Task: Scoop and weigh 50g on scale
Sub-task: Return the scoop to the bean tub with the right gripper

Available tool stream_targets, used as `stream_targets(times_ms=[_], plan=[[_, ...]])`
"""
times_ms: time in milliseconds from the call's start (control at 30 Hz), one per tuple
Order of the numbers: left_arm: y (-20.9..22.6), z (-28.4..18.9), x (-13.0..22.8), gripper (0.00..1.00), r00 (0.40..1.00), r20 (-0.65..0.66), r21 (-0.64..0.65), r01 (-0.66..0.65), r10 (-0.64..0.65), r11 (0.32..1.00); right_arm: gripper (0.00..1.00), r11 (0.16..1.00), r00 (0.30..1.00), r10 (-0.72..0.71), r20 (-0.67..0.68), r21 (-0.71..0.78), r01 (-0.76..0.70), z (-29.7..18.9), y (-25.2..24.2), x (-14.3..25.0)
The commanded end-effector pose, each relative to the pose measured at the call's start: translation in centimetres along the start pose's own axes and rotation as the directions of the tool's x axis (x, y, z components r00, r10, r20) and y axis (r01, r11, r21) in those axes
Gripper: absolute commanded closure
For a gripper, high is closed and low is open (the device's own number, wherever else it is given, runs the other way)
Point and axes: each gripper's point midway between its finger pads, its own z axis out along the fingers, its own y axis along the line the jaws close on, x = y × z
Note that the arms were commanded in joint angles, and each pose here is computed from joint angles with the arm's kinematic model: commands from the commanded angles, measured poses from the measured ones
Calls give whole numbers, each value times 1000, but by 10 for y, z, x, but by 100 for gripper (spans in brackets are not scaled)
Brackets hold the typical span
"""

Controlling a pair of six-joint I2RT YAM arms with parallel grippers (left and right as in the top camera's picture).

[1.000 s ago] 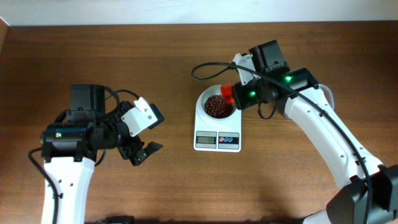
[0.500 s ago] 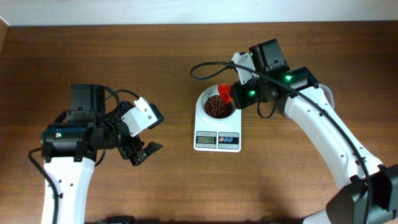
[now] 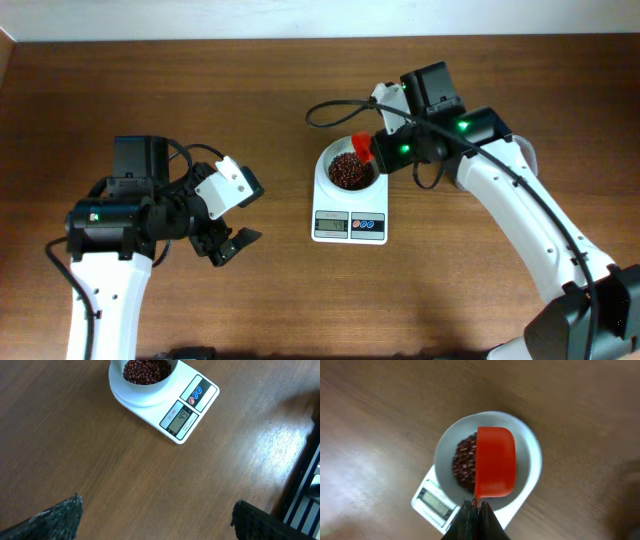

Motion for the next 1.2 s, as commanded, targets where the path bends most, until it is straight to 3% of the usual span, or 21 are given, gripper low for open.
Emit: stream_targets(times_ms=[0,33,367,467,600,833,1167], plan=[[-1,-4,-6,1,1000,25,1,5,-5,1000,96,984,996,-88,-23,151,91,2,-6,-2],[-1,-4,-6,1,1000,25,1,5,-5,1000,96,973,994,-98,-45,207,105,2,-10,2],[-1,-4,-6,1,1000,25,1,5,-5,1000,96,971,993,-118,11,212,113,-3,-5,-15],[-1,-4,-6,1,1000,25,1,5,-5,1000,96,969,996,-83,-32,232,89,-19,-15,-7],[-1,-4,-6,1,1000,25,1,5,-5,1000,96,950,993,80,-83,308,-50,-77,-66,16],[-1,-4,-6,1,1000,25,1,4,-4,1000,96,840,926,375,-51,441,-316,-119,-170,65],[-1,-4,-6,1,1000,25,1,5,-5,1000,96,841,866,468,-177,388,-376,-50,-203,91]])
